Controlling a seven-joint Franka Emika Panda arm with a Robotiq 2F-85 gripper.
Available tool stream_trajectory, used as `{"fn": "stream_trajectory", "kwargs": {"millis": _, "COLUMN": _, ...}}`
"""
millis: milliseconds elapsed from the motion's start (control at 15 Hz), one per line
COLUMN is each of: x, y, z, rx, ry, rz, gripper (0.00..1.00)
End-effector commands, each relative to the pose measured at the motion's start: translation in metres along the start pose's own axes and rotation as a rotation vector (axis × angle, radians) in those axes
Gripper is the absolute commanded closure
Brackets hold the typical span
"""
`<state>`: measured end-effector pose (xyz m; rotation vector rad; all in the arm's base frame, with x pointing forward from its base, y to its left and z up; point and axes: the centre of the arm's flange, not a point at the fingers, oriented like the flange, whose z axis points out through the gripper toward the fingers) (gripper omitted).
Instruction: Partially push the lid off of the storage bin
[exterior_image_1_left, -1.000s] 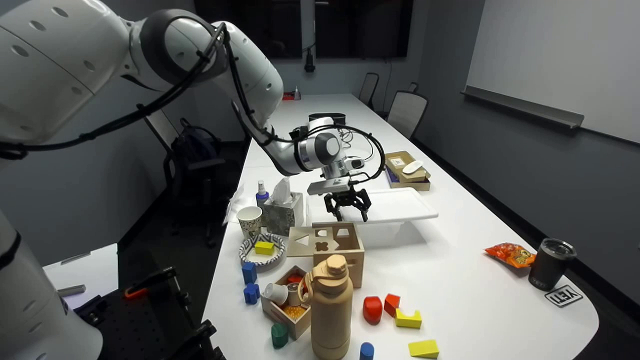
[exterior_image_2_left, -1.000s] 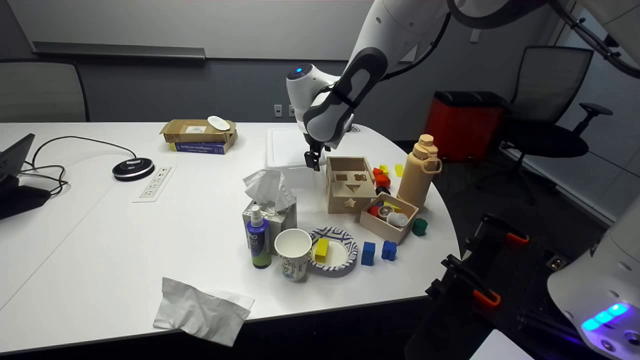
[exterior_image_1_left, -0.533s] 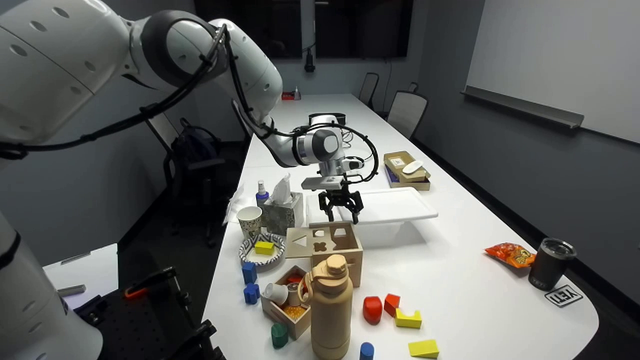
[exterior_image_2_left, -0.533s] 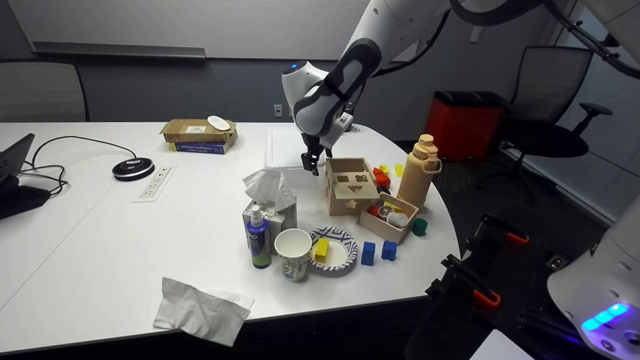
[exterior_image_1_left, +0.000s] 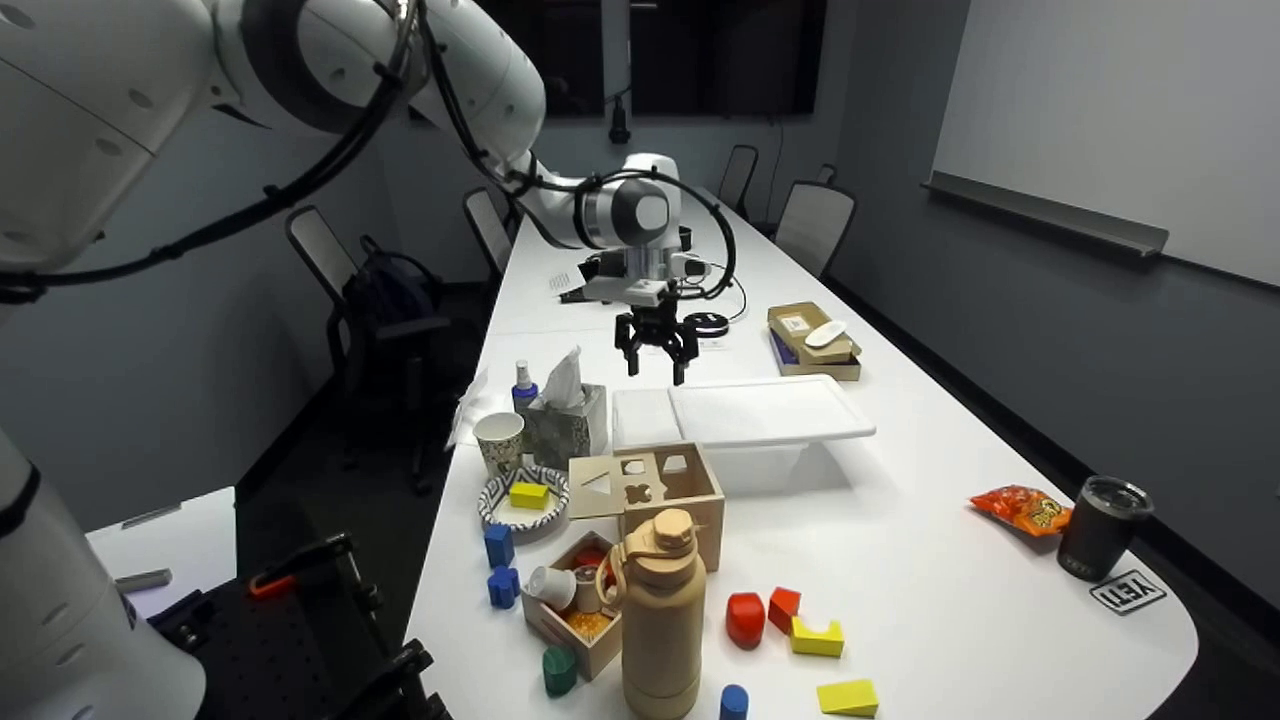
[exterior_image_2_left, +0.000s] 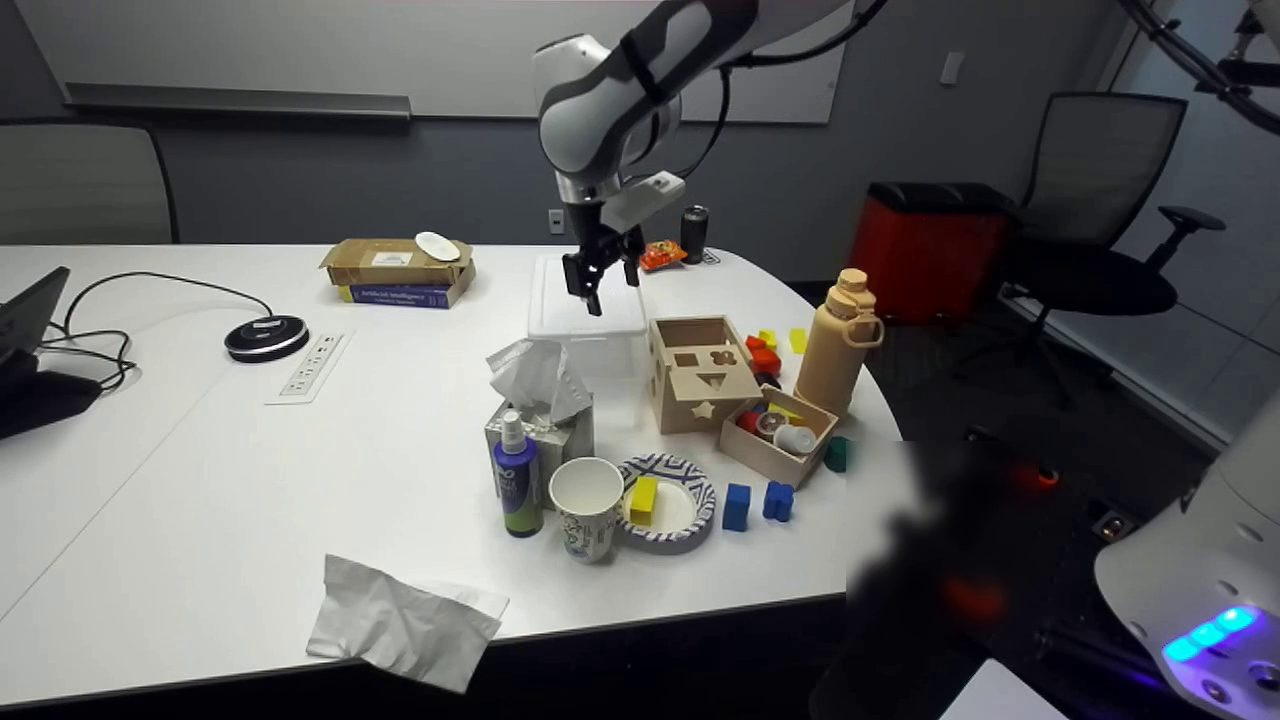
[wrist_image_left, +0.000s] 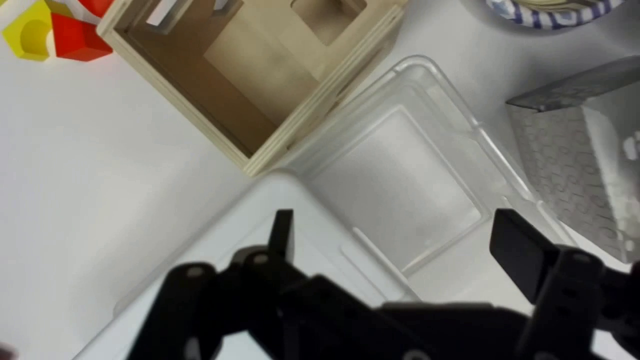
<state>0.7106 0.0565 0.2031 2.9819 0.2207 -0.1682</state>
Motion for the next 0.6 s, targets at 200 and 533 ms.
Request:
{"fn": "stream_trajectory", "kwargs": {"millis": 200, "x": -0.049, "y": -0.003, "z": -0.125, "rx": 0.053, "ry": -0.130, "rz": -0.001, "gripper": 0.00}}
{"fn": "stream_trajectory", "kwargs": {"millis": 533, "x": -0.066, "y": 0.009, "z": -0.161, "rx": 0.048, "ry": -0.172, "rz": 0.036, "gripper": 0.00}}
